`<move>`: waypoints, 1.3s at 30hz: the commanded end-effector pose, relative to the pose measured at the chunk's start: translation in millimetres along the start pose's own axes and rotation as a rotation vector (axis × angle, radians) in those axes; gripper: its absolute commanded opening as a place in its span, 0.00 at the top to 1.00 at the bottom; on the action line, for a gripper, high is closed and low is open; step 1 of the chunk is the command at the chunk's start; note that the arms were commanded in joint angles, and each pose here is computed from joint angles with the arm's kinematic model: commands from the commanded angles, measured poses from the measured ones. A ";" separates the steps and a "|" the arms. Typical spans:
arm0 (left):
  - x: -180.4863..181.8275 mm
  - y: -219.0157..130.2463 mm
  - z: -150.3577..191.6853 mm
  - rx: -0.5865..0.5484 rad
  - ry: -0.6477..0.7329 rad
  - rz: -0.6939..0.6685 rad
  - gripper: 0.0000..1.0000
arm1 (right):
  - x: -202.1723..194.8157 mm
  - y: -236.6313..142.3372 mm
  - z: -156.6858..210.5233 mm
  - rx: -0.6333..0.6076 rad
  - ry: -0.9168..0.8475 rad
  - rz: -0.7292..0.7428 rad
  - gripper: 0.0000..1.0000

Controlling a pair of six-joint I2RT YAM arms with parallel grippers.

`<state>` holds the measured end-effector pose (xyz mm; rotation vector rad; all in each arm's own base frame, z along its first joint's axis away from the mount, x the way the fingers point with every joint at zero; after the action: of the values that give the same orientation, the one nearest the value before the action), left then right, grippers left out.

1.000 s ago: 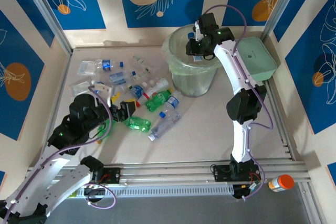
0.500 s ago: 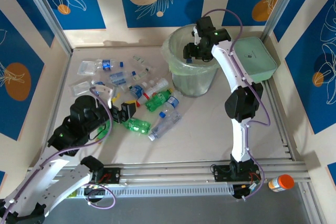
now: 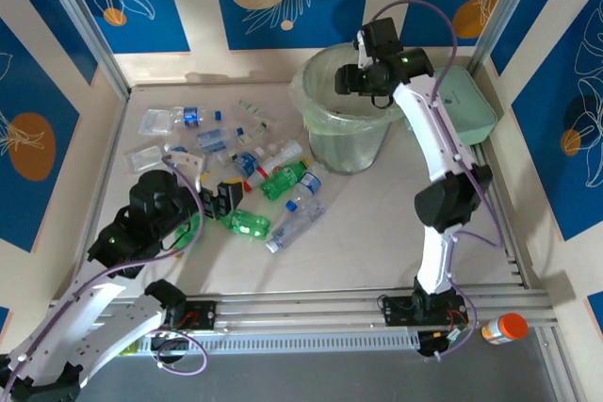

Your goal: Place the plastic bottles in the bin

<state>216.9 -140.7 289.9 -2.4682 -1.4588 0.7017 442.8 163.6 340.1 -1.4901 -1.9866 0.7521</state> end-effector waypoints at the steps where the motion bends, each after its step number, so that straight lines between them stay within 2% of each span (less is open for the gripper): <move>1: 12.9 0.4 -1.5 0.031 -0.057 -0.107 0.12 | 22.0 -49.1 -11.4 -0.156 -0.017 -0.025 0.33; 4: 32.5 4.2 6.0 0.090 -0.123 -0.250 0.10 | 47.3 -69.4 6.3 -0.192 -0.059 -0.117 0.34; 5: 40.8 3.1 9.8 0.112 -0.153 -0.312 0.06 | 56.7 -74.8 16.3 -0.193 -0.081 -0.153 0.34; 6: 47.5 1.5 12.8 0.128 -0.196 -0.364 0.03 | 65.0 -78.2 29.4 -0.180 -0.100 -0.172 0.33; 9: 59.5 0.4 23.6 0.166 -0.329 -0.464 0.02 | 78.0 -78.1 63.9 -0.122 -0.118 -0.202 0.34; 13: 65.4 5.9 45.5 0.247 -0.618 -0.563 0.01 | 89.9 -77.4 110.1 -0.055 -0.106 -0.253 0.34; 17: 59.6 22.2 73.7 0.346 -0.935 -0.605 0.01 | 99.3 -86.6 142.4 -0.054 -0.102 -0.294 0.34; 22: 70.6 40.3 106.7 0.357 -1.235 -0.698 0.01 | 99.2 -100.7 164.2 -0.100 -0.069 -0.336 0.34; 27: 78.6 64.4 106.3 0.286 -1.311 -0.713 0.00 | 89.3 -114.6 178.2 -0.137 -0.057 -0.349 0.34; 33: 77.0 78.9 131.8 0.405 -1.331 -0.788 0.00 | 73.7 -127.3 187.5 -0.183 -0.053 -0.325 0.34; 39: 82.4 86.5 152.4 0.420 -1.339 -0.825 0.00 | 66.1 -142.0 184.0 -0.276 -0.029 -0.339 0.34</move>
<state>247.4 -121.9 109.2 -0.8094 -2.0389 2.1748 199.6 177.0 302.9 -1.1986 -2.3341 0.4755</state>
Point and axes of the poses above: each hand's point on the last joint's axis, 136 mm out from that joint toward the fingers, its own y axis out along the fingers, its own x axis along the line the jaws close on, z = x × y, the point moved 2 cm from there along -y, back along the fingers, and after that the axes turned 6 degrees about -y, right-handed, at the moved point
